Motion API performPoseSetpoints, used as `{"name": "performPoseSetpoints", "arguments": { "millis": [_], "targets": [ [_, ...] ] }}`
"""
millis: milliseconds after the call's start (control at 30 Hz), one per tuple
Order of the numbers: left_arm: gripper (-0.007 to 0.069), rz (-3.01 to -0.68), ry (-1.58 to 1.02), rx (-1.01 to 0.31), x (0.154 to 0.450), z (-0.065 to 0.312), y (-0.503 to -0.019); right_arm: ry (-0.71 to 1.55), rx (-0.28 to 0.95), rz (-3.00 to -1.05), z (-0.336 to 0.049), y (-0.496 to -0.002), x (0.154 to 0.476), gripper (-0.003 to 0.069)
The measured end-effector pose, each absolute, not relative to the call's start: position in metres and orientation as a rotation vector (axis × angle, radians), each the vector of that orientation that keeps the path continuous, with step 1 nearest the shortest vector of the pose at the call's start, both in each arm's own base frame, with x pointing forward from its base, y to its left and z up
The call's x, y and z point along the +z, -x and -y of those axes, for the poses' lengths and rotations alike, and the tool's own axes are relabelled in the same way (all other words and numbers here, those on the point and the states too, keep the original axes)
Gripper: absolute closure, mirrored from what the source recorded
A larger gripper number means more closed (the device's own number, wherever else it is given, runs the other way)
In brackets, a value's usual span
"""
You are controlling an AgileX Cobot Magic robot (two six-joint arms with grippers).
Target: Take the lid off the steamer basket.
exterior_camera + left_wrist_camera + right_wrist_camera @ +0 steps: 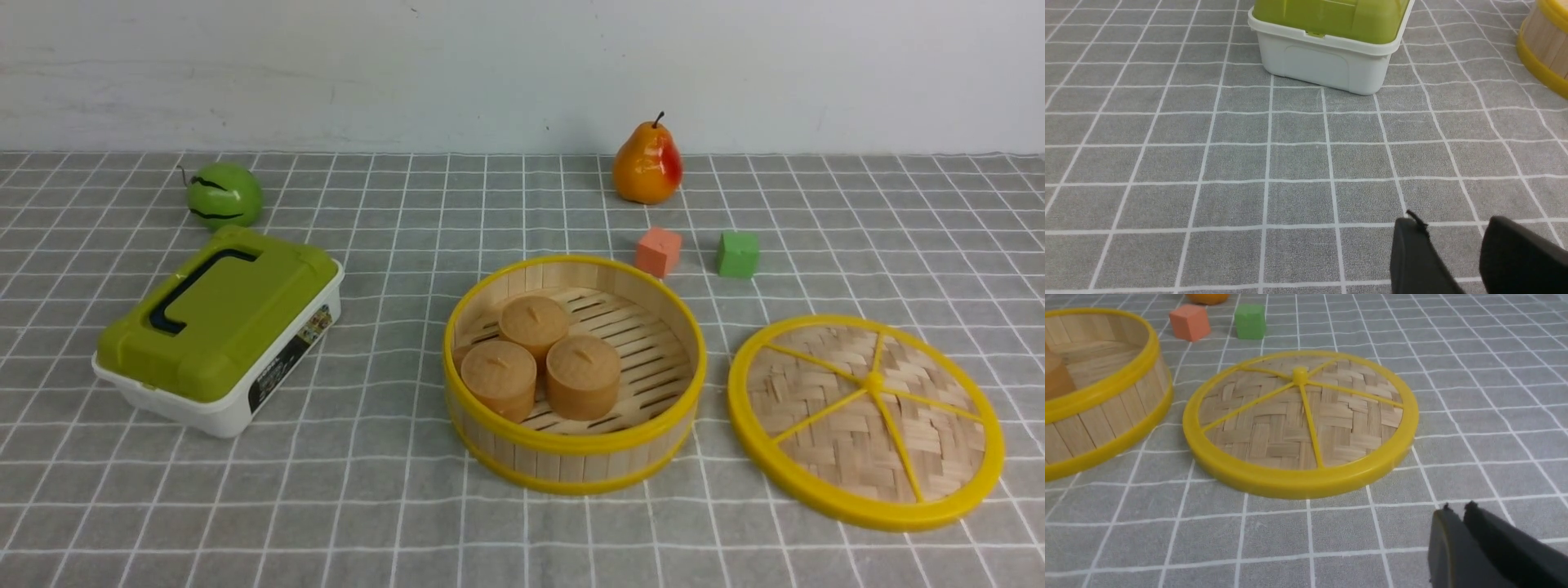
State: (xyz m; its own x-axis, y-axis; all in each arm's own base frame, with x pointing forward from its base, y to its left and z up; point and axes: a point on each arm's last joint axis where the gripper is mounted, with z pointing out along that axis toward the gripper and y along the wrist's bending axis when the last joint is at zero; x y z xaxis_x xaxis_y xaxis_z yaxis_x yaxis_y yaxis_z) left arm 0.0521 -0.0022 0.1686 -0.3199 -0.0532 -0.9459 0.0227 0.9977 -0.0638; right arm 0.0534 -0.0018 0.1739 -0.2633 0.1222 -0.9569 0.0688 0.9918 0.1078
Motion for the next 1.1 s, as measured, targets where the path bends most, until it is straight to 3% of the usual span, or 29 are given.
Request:
{"name": "performPoseSetpoints", "arguments": {
  "millis": [1100],
  "targets": [
    [0.0386, -1.895, 0.022, -0.076, 0.1686, 0.0022, -0.0521, -0.166, 0.082, -1.874, 0.0008, -0.0521, 0.1729, 0.0606]
  ]
}}
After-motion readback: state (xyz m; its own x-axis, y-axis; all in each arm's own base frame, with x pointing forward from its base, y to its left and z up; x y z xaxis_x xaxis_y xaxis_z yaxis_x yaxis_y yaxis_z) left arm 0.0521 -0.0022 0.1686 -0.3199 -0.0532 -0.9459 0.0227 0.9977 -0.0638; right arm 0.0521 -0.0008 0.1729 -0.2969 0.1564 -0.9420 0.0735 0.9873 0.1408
